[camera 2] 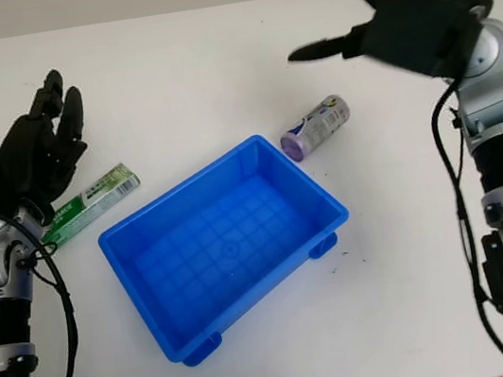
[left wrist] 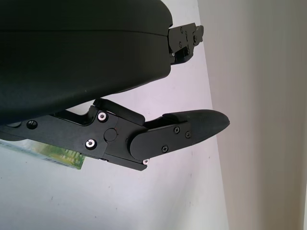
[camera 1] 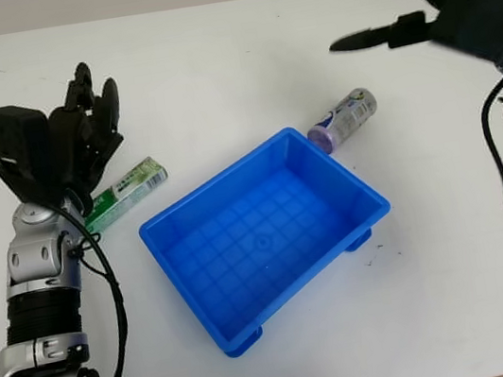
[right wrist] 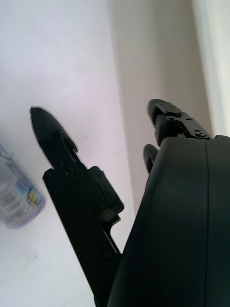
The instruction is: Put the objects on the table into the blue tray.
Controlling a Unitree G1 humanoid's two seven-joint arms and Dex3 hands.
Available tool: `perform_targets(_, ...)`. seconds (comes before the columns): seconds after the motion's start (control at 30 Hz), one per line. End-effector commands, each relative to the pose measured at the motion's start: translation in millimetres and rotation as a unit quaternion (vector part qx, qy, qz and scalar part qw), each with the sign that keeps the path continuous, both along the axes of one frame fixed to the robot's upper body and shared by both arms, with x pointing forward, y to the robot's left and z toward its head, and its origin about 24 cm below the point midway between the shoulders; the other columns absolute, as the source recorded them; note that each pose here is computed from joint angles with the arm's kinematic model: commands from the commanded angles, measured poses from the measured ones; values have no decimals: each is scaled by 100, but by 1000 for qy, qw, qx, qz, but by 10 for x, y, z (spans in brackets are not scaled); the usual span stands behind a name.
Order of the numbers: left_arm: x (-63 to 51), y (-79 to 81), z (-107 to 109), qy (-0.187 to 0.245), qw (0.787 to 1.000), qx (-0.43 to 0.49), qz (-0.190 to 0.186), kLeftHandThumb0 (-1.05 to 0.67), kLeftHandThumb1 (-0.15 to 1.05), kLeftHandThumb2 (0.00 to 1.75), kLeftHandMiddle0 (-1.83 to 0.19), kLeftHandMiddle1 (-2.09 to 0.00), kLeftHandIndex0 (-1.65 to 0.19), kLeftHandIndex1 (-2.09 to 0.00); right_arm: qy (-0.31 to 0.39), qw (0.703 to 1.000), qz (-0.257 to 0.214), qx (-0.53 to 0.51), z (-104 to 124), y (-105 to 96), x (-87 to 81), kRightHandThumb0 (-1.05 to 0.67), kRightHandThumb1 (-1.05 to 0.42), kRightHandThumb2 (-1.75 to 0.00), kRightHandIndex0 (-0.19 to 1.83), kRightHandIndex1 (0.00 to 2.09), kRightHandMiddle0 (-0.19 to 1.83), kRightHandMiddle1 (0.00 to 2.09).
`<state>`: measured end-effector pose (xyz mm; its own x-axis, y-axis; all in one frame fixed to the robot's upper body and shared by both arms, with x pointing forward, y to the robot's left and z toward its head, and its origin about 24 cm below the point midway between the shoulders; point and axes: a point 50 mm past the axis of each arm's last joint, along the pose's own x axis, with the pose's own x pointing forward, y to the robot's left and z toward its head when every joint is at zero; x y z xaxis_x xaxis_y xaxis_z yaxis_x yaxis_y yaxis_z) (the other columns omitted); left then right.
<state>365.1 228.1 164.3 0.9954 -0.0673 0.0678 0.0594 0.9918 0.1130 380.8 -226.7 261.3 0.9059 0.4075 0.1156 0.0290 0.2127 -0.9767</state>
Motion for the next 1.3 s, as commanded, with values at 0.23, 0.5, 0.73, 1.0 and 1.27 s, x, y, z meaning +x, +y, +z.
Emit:
perform_targets(0.23, 26, -2, 103, -12, 1000, 19, -2, -66, 105, 63, 19, 0, 19, 0, 46, 992, 2, -119, -266, 33, 69, -58, -82, -6, 22, 8, 27, 12)
perform_targets(0.5, 10, 58, 111, -11, 1000, 19, 0, -65, 105, 62, 19, 0, 19, 0, 101, 988, 20, -119, -479, 98, 59, -48, -82, -5, 25, 9, 30, 9)
perform_targets(0.73, 8, 56, 126, -12, 1000, 19, 0, -64, 105, 61, 19, 0, 19, 0, 89, 985, 37, -140, -649, 134, 16, -44, -87, -7, 56, 23, 50, 15)
perform_targets(1.0, 6, 54, 118, -10, 1000, 12, -1, -63, 105, 60, 19, 0, 19, 0, -27, 982, 51, -180, -841, 84, -16, -55, -104, -15, 67, 207, 36, 207)
perform_targets(1.27, 3, 48, 105, -8, 1000, 19, -1, -64, 105, 60, 19, 0, 19, 0, -121, 983, 50, -131, -757, 127, 11, -52, -105, -13, 101, 209, 58, 209)
